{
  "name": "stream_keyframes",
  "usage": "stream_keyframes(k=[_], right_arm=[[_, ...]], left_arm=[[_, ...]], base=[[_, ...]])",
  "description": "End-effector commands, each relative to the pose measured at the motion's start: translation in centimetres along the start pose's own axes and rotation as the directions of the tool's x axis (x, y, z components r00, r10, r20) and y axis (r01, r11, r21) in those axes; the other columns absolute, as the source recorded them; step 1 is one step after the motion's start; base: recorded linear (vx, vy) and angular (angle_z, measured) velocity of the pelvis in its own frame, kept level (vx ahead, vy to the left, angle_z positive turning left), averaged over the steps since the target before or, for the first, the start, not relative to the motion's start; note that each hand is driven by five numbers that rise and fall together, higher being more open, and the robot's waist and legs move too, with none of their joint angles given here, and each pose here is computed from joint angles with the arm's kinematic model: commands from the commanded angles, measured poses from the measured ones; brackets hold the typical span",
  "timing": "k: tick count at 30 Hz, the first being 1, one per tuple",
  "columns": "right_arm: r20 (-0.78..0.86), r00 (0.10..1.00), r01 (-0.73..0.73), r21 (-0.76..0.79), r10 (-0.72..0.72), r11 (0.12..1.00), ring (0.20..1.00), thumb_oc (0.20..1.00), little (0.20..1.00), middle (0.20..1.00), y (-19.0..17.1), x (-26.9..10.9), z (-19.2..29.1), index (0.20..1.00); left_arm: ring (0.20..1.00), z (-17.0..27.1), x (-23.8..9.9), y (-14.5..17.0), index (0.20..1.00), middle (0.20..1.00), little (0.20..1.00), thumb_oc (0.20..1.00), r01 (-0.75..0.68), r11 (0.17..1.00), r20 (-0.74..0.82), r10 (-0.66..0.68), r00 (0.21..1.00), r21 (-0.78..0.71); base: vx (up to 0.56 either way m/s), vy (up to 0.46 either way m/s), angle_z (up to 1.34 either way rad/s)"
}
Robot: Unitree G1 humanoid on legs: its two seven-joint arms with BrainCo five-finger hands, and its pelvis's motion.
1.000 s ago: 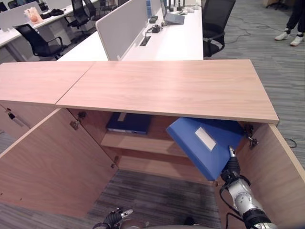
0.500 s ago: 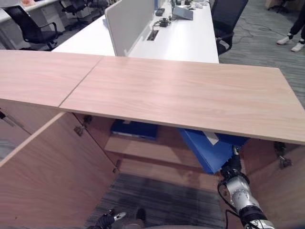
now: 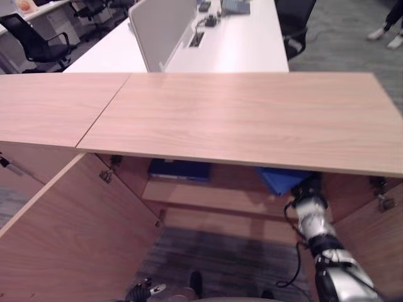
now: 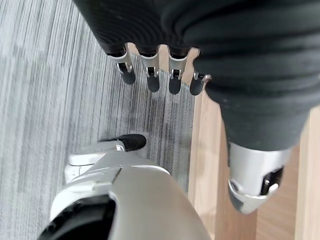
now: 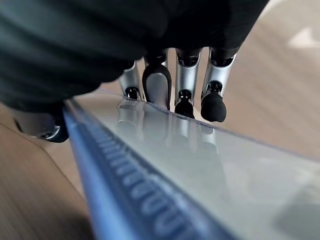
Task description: Put the empty folder in the office cabinet
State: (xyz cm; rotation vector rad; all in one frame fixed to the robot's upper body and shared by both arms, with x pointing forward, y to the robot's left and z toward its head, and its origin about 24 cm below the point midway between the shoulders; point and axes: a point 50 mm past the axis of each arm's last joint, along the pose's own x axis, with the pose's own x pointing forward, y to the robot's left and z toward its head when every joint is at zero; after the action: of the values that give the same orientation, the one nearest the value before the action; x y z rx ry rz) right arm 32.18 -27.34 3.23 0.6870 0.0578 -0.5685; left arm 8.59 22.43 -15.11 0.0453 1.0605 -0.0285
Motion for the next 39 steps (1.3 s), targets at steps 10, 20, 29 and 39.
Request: stream_keyframes(k=[10, 20, 29, 39], right_arm=[[0.336, 0.941, -0.133, 0.462, -0.034, 0.877, 0.200, 0.200, 0.200, 0.200, 9.8, 3.0, 14.2, 0.200], [0.329, 0.943, -0.101, 0.428, -0.050, 0.898, 0.200, 0.200, 0.200, 0.200, 10.6, 3.2, 16.2, 0.200], [0.366, 0.930, -0.149, 0.442, -0.027, 0.884, 0.200, 0.200, 0.200, 0.200, 11.7, 2.9, 18.7, 0.200], [0.272, 0.962, -0.115, 0.506, -0.032, 0.855, 0.200, 0.200, 0.200, 0.200, 11.4, 3.4, 15.6, 0.200]], left_arm=[[1.000, 4.5, 0.3, 3.9, 1.000, 1.000, 1.000, 1.000, -0.103, 0.990, 0.113, 0.093, 0.989, 0.094], [1.000, 6.4, 0.9, 1.4, 1.000, 1.000, 1.000, 1.000, -0.018, 0.981, 0.174, -0.016, 0.985, 0.193], [1.000, 10.2, 0.9, 1.0, 1.000, 1.000, 1.000, 1.000, -0.004, 0.975, 0.286, -0.062, 0.956, 0.224], [1.000, 11.9, 0.6, 1.3, 1.000, 1.000, 1.000, 1.000, -0.014, 0.977, 0.351, -0.063, 0.934, 0.213]], base=[[-0.14, 0.065, -0.27], [-0.03, 0.032, 0.06], [-0.02, -0.036, 0.26], [0.07, -0.019, 0.12]])
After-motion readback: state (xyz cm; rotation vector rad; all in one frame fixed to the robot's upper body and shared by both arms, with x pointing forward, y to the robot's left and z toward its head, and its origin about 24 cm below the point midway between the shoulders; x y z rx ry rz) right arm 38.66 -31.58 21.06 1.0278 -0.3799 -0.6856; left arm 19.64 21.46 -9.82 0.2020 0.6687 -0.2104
